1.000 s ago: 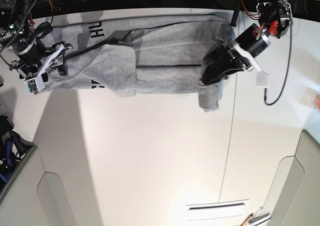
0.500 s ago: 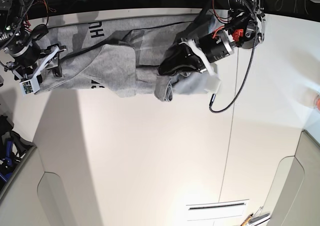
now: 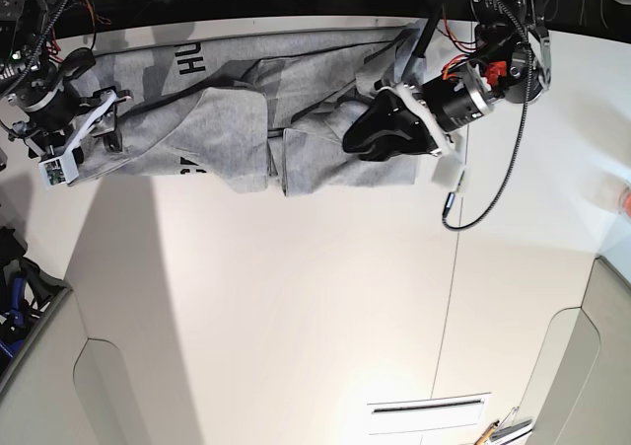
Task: Fold the T-shirt properly
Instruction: 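Fold the hem end inward toward the right gripper with the left gripper, then press the folded hem end flat with the left gripper, release right gripper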
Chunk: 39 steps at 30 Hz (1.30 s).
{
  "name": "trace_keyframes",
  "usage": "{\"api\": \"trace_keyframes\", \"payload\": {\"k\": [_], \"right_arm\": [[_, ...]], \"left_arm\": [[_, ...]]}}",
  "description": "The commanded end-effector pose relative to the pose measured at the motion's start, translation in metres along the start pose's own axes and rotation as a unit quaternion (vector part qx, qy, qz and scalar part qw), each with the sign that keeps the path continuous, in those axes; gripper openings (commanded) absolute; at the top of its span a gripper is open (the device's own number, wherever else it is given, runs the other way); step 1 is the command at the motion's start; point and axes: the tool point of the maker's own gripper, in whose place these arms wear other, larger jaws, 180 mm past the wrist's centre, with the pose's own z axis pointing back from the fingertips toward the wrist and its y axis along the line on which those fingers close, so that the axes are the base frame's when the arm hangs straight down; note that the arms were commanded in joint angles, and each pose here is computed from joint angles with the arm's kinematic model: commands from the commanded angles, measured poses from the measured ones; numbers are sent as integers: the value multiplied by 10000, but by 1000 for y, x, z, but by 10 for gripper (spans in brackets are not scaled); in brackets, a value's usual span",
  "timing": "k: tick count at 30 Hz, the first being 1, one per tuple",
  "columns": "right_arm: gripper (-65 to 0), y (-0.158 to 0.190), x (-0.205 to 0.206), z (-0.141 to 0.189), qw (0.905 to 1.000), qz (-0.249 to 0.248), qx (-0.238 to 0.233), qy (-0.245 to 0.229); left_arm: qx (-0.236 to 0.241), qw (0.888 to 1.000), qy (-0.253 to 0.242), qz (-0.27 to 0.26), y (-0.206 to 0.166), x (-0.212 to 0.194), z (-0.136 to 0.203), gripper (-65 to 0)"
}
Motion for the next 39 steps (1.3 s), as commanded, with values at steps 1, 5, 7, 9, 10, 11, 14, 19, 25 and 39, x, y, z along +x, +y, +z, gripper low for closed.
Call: {"api": "trace_keyframes", "payload": {"k": [1,5,7,9,10,11,14,19,25,39], "right_arm": [[-285,-5,11,4,9998,57,-70,-199],[-285,-5,15,4,9995,58,-69,-295],[-285,-5,16,4,9995,58,-70,-314],[-285,-5,15,4,9995,56,-71,-310],[-285,-5,15,4,9995,56,-71,-310],[-285,-5,15,4,9995,58,-69,-310],[-285,-5,15,4,9995,58,-69,-310],[-285,-5,15,4,9995,58,-69,-310],[-285,-5,15,4,9995,56,-71,-310],[-285,-5,15,4,9995,58,-69,-310]], "left_arm": [[104,9996,-154,-193,5,11,6,-396],[600,9967,21,-541,32,7,14,-372],[705,9953,169,-635,38,-1,12,-347],[711,9951,300,-623,40,-9,9,-344],[690,9952,357,-587,41,-14,7,-344],[663,9954,402,-558,40,-17,5,-344],[562,9958,480,-546,35,-23,0,-344],[375,9972,432,-485,26,-22,-4,-345],[158,9992,232,-294,18,-15,-5,-364],[-825,9943,483,468,-19,-24,-1,-650]]}}
